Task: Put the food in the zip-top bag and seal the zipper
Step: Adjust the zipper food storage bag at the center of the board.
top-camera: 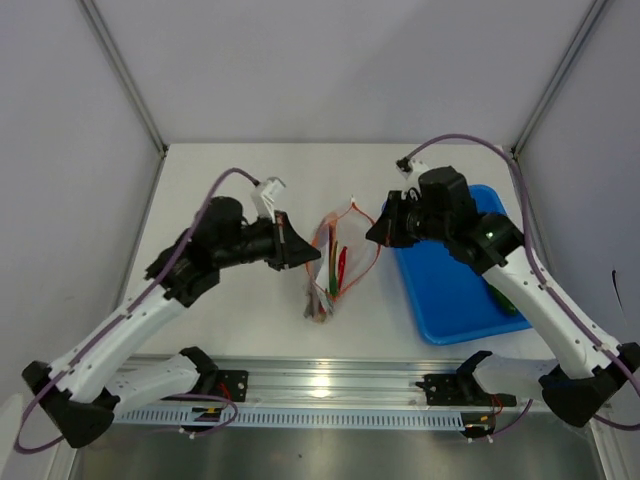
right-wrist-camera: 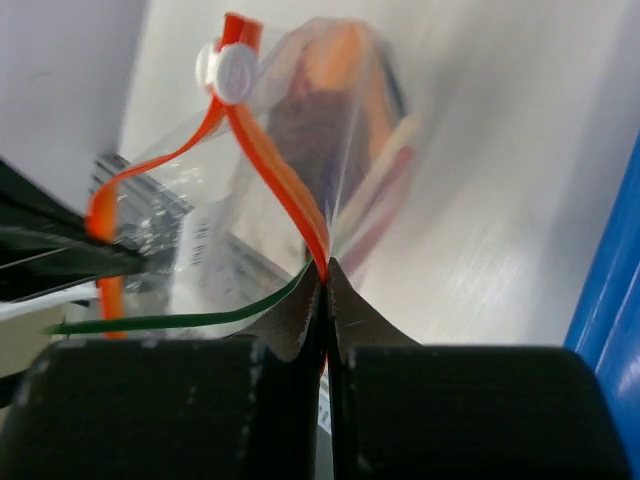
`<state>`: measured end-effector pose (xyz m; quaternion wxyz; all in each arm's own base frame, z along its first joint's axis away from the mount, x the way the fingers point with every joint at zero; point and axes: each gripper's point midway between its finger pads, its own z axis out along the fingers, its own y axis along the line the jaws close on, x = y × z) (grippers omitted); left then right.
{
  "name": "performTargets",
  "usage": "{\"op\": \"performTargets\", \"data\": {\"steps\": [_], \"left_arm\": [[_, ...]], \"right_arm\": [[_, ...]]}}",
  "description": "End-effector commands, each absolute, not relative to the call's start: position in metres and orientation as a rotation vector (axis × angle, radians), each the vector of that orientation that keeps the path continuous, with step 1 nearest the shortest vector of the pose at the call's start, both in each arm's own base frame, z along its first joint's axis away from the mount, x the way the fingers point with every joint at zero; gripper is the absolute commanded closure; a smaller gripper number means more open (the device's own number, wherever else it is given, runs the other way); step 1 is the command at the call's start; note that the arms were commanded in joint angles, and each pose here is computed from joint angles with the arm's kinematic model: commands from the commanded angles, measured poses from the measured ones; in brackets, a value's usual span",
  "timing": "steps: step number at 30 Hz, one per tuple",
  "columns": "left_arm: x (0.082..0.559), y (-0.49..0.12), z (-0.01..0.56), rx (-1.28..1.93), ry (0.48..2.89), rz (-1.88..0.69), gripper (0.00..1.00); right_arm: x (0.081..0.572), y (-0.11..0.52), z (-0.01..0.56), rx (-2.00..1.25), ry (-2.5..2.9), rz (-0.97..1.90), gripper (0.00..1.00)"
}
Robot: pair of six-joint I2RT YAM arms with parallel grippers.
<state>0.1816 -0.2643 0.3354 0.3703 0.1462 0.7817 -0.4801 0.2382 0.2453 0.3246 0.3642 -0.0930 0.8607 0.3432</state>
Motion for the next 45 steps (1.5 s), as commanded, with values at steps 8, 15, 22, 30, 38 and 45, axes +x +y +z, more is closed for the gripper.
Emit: {"op": "performTargets", "data": {"steps": [8, 15, 22, 30, 38, 45], "left_arm": [[0.196, -0.272, 0.272, 0.334, 2.208, -1.165, 0.99], [0.179, -0.260, 0.382, 0.389, 1.939, -1.240, 0.99], [0.176, -0.254, 0.335, 0.357, 2.039, -1.202, 1.00], [0.192, -0.264, 0.242, 0.321, 2.274, -1.127, 0.99], [0.193, -0.261, 0.352, 0.391, 2.019, -1.174, 0.99], [0.177, -0.256, 0.357, 0.380, 1.992, -1.232, 0.99]], "right_arm": [[0.249, 0.244, 0.268, -0.198, 2.350, 0.792, 1.00], [0.247, 0.236, 0.351, -0.228, 2.190, 0.806, 1.00], [0.234, 0.232, 0.335, -0.176, 2.205, 0.859, 0.99], [0.248, 0.242, 0.254, -0.178, 2.354, 0.803, 1.00], [0.255, 0.239, 0.337, -0.239, 2.198, 0.791, 0.99], [0.241, 0.226, 0.368, -0.231, 2.139, 0.806, 0.98]]}}
